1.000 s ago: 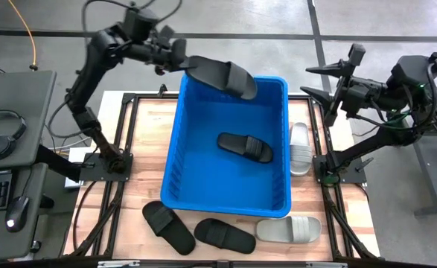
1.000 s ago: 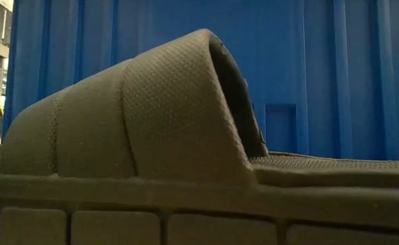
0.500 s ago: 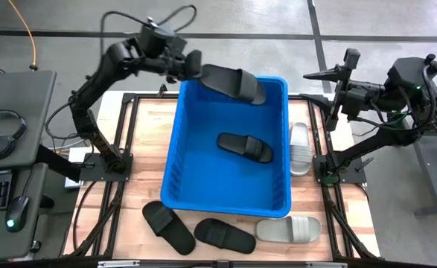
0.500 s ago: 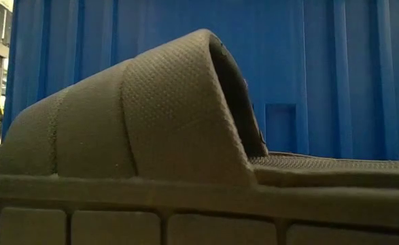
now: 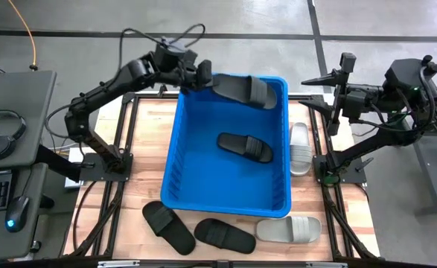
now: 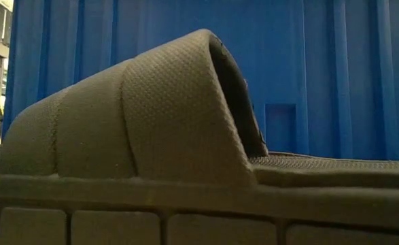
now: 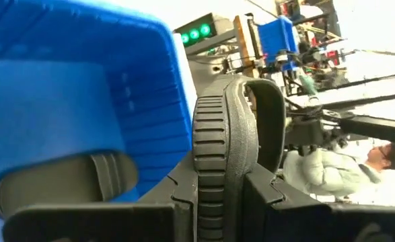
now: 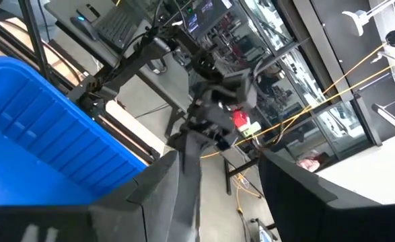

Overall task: Pick and place slides into bin
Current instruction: Put the black slipper into the blue bin

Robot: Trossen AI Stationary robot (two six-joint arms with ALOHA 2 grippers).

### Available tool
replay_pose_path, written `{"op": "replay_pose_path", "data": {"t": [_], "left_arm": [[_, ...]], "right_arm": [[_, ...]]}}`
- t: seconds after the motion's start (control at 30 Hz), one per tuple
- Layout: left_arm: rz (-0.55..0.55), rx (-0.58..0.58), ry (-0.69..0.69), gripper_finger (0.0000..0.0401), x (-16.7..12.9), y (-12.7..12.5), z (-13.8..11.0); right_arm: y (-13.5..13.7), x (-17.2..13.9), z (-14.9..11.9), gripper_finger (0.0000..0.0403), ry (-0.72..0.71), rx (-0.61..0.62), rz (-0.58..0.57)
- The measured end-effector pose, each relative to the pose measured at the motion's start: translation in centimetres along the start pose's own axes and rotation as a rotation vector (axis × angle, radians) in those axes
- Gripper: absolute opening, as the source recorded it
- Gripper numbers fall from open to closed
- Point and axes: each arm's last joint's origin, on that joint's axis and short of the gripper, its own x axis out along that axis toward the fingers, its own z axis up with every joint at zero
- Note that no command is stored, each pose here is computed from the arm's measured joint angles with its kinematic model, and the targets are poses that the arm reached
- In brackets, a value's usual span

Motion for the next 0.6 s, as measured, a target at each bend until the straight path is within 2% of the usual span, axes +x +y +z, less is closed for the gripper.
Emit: {"op": "replay_pose_path", "data": {"t": [0.13,0.3,0.6], "left_arm": [[-0.030,-0.071,-0.002,0.0046,1.5,1.5,-0.4],[0.032,-0.145,-0.018,0.0046,2.8,3.5,-1.1],[0.074,-0.151,-0.083,0.0045,2.7,4.0,-1.0]], "right_arm": [[0.0,0.0,0.0,0.0195,-0.004,0.000,0.004],[0.0,0.0,0.0,0.0195,-0.005,0.000,0.008],[0.0,-0.2,0.0,0.0195,-0.013,0.017,0.011]]}}
